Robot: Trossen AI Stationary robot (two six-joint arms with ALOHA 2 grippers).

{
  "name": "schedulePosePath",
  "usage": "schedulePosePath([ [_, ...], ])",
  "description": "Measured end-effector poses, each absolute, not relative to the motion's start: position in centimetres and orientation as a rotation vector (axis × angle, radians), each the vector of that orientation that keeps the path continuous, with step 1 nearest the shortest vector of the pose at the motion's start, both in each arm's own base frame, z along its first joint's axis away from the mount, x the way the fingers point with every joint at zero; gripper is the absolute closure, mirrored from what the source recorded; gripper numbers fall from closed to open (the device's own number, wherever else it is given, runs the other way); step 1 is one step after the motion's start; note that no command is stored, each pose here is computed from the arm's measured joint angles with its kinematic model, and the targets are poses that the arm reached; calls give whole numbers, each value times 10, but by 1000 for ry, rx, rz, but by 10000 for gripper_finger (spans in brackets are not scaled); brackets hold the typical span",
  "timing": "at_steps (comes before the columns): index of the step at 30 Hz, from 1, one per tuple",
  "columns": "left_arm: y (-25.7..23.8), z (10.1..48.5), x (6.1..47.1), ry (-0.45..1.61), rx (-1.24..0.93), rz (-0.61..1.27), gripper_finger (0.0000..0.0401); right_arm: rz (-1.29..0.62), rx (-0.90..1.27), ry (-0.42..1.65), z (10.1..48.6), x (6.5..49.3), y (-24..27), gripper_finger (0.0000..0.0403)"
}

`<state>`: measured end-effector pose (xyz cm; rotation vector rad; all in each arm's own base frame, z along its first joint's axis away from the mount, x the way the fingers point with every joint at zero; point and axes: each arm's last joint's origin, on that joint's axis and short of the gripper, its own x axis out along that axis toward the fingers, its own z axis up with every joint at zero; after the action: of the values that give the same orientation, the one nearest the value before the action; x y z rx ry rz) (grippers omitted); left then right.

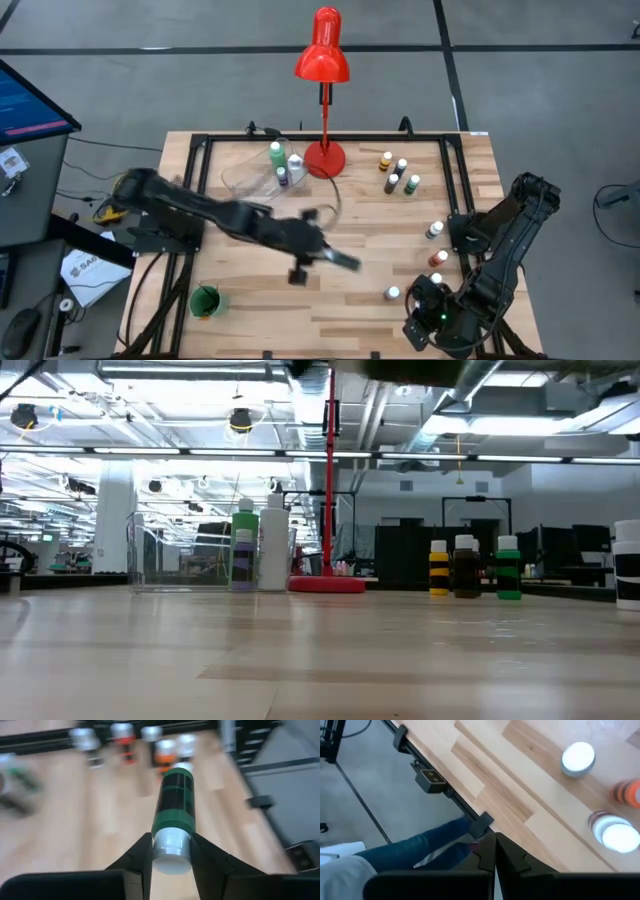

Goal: Pick & Place Paint Supplies
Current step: Put the green paint bottle into the transparent bin

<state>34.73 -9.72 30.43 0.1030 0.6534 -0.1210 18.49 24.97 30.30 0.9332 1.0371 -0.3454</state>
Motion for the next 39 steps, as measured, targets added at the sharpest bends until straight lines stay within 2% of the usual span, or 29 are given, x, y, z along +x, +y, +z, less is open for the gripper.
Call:
schedulePosePath([
  [7, -43, 352, 275, 760, 84, 239, 308, -350, 922, 1008, 303, 186, 249, 401],
  [17, 44, 362, 217, 949, -107, 645, 309, -354, 920, 1008, 303, 186, 248, 401],
  [25, 91, 347, 208, 1081, -332, 687, 309, -354, 920, 1008, 303, 186, 248, 401],
  [39, 127, 303, 230, 1347, -392, 690, 309, -356, 923, 1007, 303, 186, 248, 401],
])
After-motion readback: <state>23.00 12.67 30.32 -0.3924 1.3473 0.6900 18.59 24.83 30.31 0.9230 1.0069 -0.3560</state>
